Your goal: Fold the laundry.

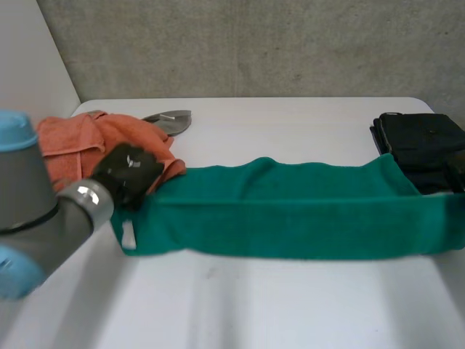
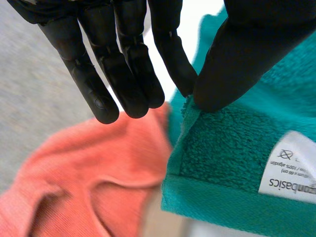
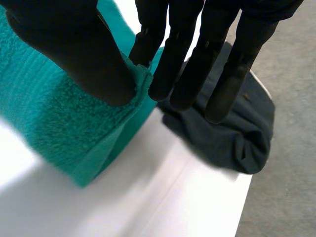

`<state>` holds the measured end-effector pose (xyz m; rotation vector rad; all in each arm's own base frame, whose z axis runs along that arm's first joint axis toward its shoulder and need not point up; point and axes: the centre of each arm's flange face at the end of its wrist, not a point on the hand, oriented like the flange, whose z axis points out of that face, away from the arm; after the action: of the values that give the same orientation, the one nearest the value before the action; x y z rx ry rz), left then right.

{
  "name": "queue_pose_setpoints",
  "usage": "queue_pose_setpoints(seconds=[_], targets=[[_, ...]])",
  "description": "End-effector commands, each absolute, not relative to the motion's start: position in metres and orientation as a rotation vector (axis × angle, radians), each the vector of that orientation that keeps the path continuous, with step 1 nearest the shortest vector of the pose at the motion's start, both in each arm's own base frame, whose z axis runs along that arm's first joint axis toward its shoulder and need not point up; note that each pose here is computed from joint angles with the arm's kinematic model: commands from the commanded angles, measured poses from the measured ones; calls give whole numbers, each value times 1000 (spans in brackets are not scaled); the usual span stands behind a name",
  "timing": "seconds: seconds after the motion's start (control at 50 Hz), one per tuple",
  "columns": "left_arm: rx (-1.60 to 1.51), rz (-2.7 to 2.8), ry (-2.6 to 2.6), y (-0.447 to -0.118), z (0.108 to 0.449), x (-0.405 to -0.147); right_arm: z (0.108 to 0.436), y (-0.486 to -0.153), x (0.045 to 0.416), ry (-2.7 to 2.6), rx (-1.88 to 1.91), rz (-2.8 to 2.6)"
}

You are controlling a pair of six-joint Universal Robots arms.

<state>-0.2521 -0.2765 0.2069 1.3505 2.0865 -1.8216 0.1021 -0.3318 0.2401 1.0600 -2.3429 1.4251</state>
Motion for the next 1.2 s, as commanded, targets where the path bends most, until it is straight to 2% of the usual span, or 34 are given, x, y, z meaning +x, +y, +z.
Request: queue_pose_setpoints(seconds=[0.02,0.12,0.24,0.34,0.44,0.5,0.56,0.62,0.7,0.76,0.82,0.86,0.98,1.08,1.2], targets=[[1249,-2086,1844,-338,236,-279,244,-371,134,-2161,993,1555],[1250,-2119,1811,-371,220,-294,239,-392,148,-2040,958,1649],[1315,-2089,1852,-383,178,-315,211,-416,163,-1971,938,1708],[1311,-2117,1826,-394,160,-324,190,-438,167,-1904,898,1735],[1270,-2196,1739,-403,160,-334,182,-454,169,-1846,838,1766],[1229,-2257,1689,-404,169,-339,191,-456,172,-1801,778,1795],[1195,-2295,1685,-401,177,-342,212,-451,177,-1757,752,1841],[1118,-2359,1700,-390,208,-340,237,-436,177,-1745,736,1870],[1056,-2387,1792,-369,228,-327,251,-404,175,-1825,803,1851],[1042,-2390,1850,-347,240,-317,249,-382,177,-1914,900,1812],[1052,-2362,1898,-332,238,-309,236,-357,171,-2073,985,1720],[1064,-2339,1925,-325,234,-306,222,-346,155,-2205,980,1617],[1108,-2207,2063,-307,201,-295,185,-326,132,-2404,989,1469],[1147,-2148,2124,-297,185,-293,170,-328,126,-2374,997,1534],[1156,-2146,2133,-296,182,-293,147,-342,119,-2313,982,1607]])
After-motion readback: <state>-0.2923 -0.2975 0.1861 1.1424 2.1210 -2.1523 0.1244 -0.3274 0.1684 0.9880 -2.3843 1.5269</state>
